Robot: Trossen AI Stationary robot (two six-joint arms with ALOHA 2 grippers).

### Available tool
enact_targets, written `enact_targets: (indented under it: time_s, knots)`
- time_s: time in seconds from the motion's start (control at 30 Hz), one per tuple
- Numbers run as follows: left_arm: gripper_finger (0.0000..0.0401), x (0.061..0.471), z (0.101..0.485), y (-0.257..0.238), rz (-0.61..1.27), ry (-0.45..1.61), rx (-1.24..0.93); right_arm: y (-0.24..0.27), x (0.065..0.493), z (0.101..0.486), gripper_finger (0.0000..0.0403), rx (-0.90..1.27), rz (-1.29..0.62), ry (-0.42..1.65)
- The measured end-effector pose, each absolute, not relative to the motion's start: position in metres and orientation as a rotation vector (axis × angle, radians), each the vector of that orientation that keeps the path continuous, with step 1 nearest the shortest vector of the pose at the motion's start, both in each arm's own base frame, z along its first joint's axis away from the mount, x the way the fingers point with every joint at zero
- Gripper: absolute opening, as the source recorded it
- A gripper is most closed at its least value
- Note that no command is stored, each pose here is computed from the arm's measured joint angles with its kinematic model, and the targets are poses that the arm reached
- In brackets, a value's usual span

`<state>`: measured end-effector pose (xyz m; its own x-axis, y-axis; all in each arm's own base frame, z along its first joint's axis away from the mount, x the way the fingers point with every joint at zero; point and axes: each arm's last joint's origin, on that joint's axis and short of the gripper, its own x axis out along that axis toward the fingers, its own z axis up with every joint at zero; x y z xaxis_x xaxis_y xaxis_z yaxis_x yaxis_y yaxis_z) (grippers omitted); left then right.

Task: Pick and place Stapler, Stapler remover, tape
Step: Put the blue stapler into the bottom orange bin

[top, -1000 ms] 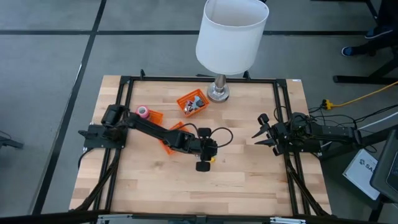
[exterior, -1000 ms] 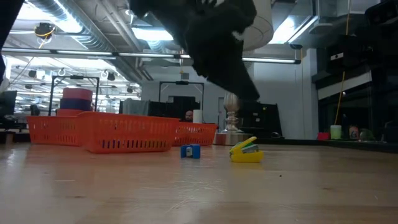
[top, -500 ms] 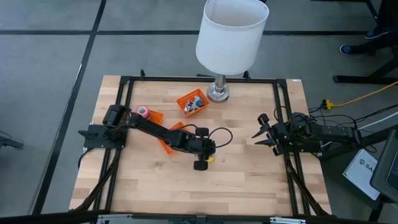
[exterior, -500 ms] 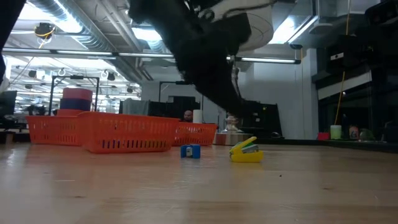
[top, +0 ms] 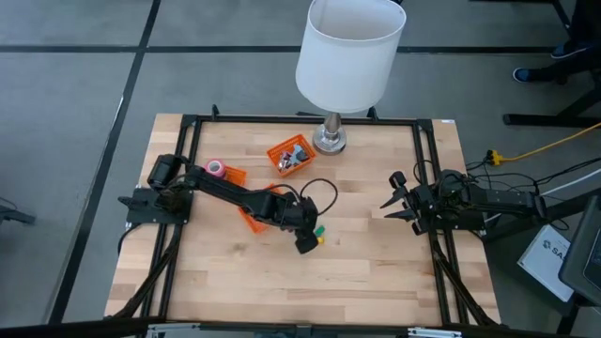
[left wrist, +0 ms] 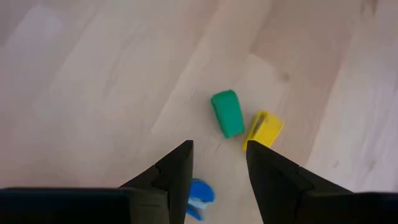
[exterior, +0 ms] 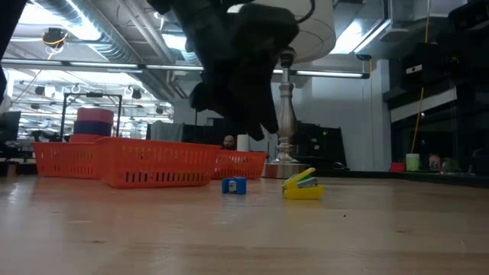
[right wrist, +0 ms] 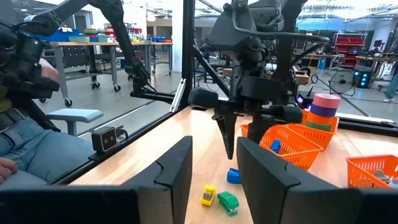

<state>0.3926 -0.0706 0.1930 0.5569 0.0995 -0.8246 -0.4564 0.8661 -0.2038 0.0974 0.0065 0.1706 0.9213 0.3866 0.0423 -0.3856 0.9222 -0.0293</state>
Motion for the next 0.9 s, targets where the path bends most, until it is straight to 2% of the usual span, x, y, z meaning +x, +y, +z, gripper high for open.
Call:
enact_targets:
  time_s: [0.23, 0.43, 0.57, 0.9]
  knots:
    - [0.0145, 0.396, 0.196, -0.073, 0.113, 0.925, -0.005, 0.006, 0.097, 0.171, 0.0129, -0.021, 0.396, -0.048]
    - [0.0145, 0.406, 0.203, -0.070, 0.068, 0.810, 0.067, 0.006, 0.097, 0.171, 0.0129, -0.020, 0.397, -0.047]
    - [0.0145, 0.407, 0.204, -0.068, 0.014, 0.808, 0.207, 0.006, 0.097, 0.171, 0.0129, -0.021, 0.396, -0.048]
    - [0.0170, 0.397, 0.207, -0.067, -0.098, 1.019, 0.436, 0.006, 0.097, 0.171, 0.0129, -0.021, 0.397, -0.048]
